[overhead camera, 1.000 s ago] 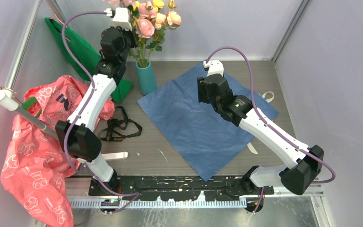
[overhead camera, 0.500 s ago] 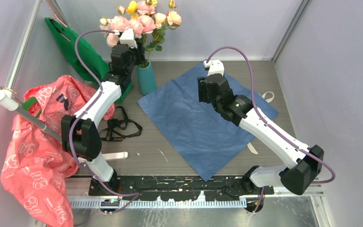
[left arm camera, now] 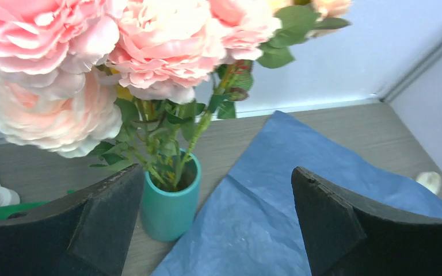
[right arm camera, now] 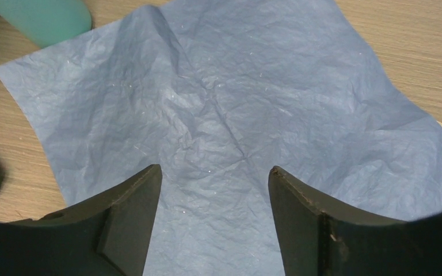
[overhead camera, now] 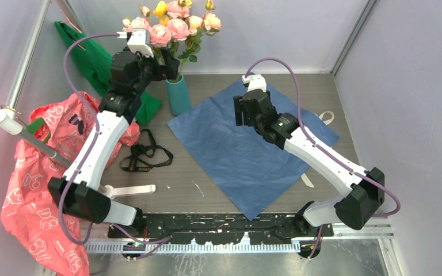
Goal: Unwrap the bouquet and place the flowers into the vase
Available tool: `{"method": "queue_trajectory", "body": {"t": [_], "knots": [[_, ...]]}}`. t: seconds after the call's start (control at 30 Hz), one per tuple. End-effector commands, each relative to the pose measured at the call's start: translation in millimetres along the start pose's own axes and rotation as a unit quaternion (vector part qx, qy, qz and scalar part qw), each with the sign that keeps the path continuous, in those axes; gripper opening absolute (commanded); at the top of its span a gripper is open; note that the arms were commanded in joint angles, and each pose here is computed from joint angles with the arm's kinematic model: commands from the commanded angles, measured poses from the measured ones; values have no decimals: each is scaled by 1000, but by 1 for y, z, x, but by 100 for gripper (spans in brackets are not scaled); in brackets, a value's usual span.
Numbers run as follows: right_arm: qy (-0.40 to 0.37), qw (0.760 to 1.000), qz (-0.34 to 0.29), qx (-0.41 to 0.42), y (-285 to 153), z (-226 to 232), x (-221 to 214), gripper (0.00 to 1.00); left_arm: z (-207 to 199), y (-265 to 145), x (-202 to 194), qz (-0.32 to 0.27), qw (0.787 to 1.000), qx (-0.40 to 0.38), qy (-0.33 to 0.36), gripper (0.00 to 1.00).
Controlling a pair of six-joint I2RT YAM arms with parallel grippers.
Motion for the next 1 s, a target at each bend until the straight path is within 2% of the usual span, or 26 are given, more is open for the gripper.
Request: {"method": "queue_trajectory", "body": {"t": [0.0,0.1,0.13,0.2,0.27,0.33,0.47,0.63,0.73,0.8,0.97], "knots": [[28,999,-27,19,2,9,21,79,-35,-43,11,22,997,-74,-17,99],[32,999,-21,19,6,11,17,96,-64,-62,-10,58,984,-165,-42,100],[32,999,-20,18,8,11,16,99,-73,-68,-18,73,977,-195,-51,95],[33,999,-17,16,11,13,14,100,-87,-79,-35,111,961,-240,-83,82],[34,999,-19,13,15,13,13,100,-100,-88,-55,152,940,-289,-103,79],[32,999,-16,1,19,11,10,100,-104,-91,-76,172,928,-310,-115,79],[28,999,-13,-16,26,7,8,100,-93,-83,-130,204,928,-289,-119,86],[26,999,4,-19,36,8,-2,100,-65,-67,-168,180,959,-200,-86,99],[31,999,12,-12,40,10,-7,100,-52,-56,-183,214,960,-148,-103,100],[31,999,14,-12,41,10,-9,100,-57,-54,-190,237,953,-157,-109,100],[27,999,19,-24,43,5,-12,100,-67,-46,-194,215,952,-176,-127,100]]}}
Point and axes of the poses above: each gripper's point midway between its finger pads, its own y axis out along the fingers, its own z axis along the line the jaws close on, x = y × z, the point moved 1 cm from there along -y, back along the fingers, and after that the axes turned 6 degrees about -y, right-handed, at the moved point
